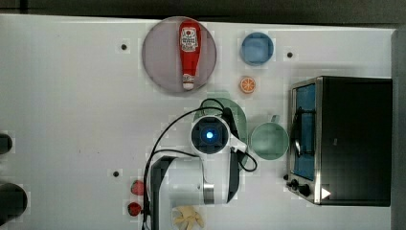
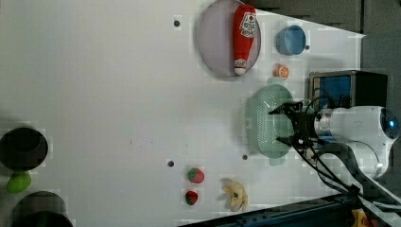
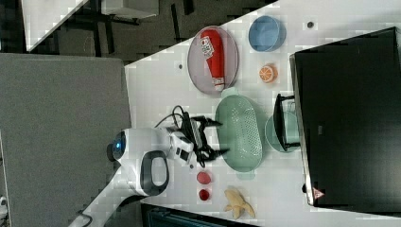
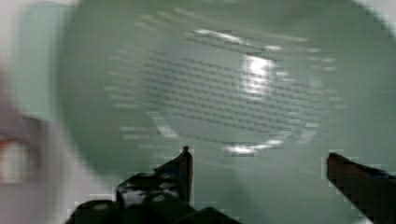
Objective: Drag strainer right to left.
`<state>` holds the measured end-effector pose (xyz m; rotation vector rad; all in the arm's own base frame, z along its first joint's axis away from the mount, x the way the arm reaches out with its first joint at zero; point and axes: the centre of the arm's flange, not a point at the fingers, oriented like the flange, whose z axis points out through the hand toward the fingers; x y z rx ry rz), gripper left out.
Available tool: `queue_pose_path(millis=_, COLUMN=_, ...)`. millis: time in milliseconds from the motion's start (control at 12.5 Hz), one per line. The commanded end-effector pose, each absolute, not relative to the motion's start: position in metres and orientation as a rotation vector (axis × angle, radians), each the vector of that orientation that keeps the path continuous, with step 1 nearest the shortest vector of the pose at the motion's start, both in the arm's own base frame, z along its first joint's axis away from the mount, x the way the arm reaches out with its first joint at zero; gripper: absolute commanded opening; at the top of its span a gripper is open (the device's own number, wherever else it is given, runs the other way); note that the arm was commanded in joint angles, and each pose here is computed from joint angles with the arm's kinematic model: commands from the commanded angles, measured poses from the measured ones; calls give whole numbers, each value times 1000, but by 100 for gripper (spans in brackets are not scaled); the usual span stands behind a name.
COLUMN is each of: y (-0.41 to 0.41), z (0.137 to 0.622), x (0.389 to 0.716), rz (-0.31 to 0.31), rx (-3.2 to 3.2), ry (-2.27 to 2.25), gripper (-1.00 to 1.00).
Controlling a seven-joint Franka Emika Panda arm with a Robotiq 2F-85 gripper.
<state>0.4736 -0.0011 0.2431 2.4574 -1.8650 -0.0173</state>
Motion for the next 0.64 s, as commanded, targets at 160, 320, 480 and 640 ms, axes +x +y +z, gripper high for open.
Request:
queue_pose_path(millis=160, y=8, z=194, x=472, rz=-7, rx=2246, ry=-2151, gripper=100)
queue_pose_path(millis=320, y=19, z=173, x=470, rz=-12, rx=2217, ry=-2188, gripper=100)
queue_pose_path(millis=480, y=30, z=162, x=470, rz=7, rx=2254, ry=-2182, gripper=100)
queue_pose_path(millis=640, y=37, z=154, x=467, rz=-8, rx=2266, ry=-2159, gripper=100)
